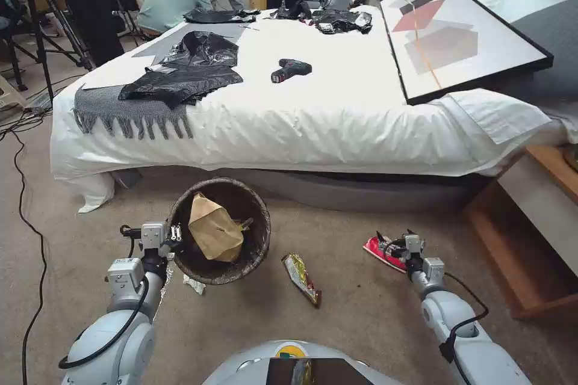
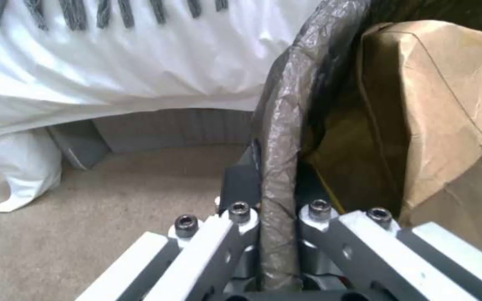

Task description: Pick up the trash bin, then pick up the garbage from the floor and place it into the trash bin.

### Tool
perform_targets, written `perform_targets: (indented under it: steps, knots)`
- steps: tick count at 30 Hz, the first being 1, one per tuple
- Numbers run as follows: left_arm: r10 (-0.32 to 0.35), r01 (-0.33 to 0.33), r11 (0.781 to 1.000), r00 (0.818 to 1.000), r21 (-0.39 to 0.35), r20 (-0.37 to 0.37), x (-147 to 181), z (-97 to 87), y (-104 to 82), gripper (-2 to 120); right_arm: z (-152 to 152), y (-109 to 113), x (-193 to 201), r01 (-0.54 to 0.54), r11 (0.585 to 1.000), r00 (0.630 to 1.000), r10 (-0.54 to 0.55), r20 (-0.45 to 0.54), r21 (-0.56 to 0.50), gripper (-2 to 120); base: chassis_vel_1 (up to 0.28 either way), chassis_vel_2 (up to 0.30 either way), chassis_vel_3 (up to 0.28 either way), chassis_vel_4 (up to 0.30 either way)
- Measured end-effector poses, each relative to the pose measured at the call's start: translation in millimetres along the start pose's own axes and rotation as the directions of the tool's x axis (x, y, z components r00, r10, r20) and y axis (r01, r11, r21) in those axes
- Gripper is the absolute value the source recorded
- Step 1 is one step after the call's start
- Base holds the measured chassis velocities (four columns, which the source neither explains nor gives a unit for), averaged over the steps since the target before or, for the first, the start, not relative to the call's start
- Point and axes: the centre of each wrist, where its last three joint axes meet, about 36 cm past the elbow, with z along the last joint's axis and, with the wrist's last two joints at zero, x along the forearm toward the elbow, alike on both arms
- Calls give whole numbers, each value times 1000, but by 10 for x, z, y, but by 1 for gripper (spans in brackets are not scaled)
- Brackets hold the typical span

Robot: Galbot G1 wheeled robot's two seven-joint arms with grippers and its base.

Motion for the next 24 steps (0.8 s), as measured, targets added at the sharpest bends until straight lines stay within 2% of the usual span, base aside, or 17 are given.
perform_targets:
  steps: [17,24]
  knots:
    - [-7,7,1000,1000,-1,-1,19,-12,9,0,441,-194,-571,30,1000,994,-30,-102,-5,100,0,0,0,0]
    - [-5,5,1000,1000,-4,-1,21,-12,9,0,605,-248,-678,33,999,990,-34,-139,-15,100,0,0,0,0]
